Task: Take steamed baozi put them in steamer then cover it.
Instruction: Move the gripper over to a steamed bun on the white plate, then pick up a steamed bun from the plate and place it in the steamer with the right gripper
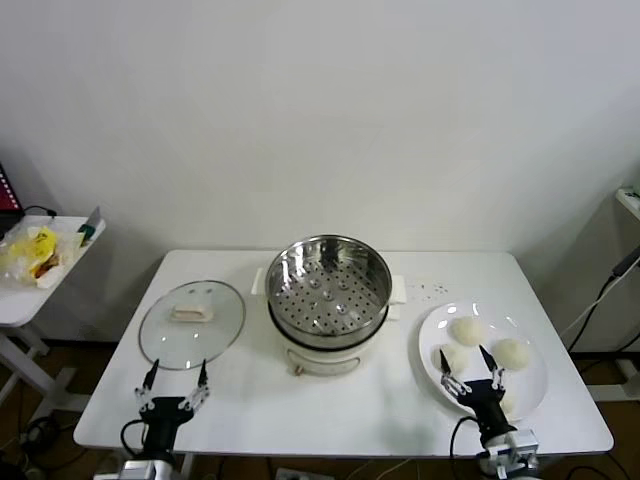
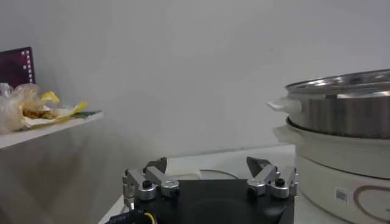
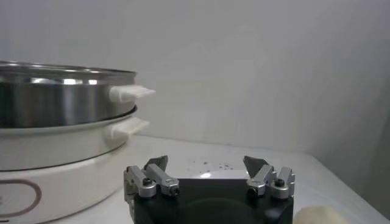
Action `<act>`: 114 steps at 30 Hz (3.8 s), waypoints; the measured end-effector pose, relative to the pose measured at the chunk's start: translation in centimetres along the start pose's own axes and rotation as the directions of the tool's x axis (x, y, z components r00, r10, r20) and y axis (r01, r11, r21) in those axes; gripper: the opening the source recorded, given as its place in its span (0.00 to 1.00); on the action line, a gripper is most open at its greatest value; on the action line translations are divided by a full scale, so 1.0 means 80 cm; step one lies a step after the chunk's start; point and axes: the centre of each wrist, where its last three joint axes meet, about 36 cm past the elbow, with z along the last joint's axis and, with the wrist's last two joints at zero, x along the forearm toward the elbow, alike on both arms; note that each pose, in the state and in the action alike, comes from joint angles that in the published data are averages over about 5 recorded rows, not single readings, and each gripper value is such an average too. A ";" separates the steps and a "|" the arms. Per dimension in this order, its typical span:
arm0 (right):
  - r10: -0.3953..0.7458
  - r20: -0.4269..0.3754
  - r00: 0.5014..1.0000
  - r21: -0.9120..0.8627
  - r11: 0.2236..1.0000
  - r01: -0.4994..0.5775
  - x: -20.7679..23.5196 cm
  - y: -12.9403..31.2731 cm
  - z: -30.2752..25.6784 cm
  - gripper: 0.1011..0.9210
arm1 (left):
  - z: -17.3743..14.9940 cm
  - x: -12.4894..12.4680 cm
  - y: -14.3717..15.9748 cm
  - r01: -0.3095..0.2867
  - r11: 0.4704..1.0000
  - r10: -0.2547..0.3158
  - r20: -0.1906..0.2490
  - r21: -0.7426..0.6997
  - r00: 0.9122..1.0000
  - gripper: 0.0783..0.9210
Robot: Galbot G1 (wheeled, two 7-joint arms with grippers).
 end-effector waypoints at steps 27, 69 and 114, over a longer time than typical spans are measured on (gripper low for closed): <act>-0.380 -0.634 0.673 0.476 0.494 0.727 -0.191 -0.236 -0.234 0.88 | -0.004 -0.002 -0.007 -0.013 1.000 0.014 0.049 -0.018 0.999 0.88; 0.002 -0.982 0.191 0.191 -0.037 0.981 -0.413 -0.134 -0.234 0.88 | -0.004 0.002 0.009 0.022 0.999 -0.021 0.015 -0.041 1.000 0.88; -0.024 -0.977 0.212 0.213 -0.108 0.971 -0.435 -0.121 -0.253 0.66 | 0.023 0.026 0.017 0.032 0.998 -0.033 -0.022 -0.057 0.999 0.88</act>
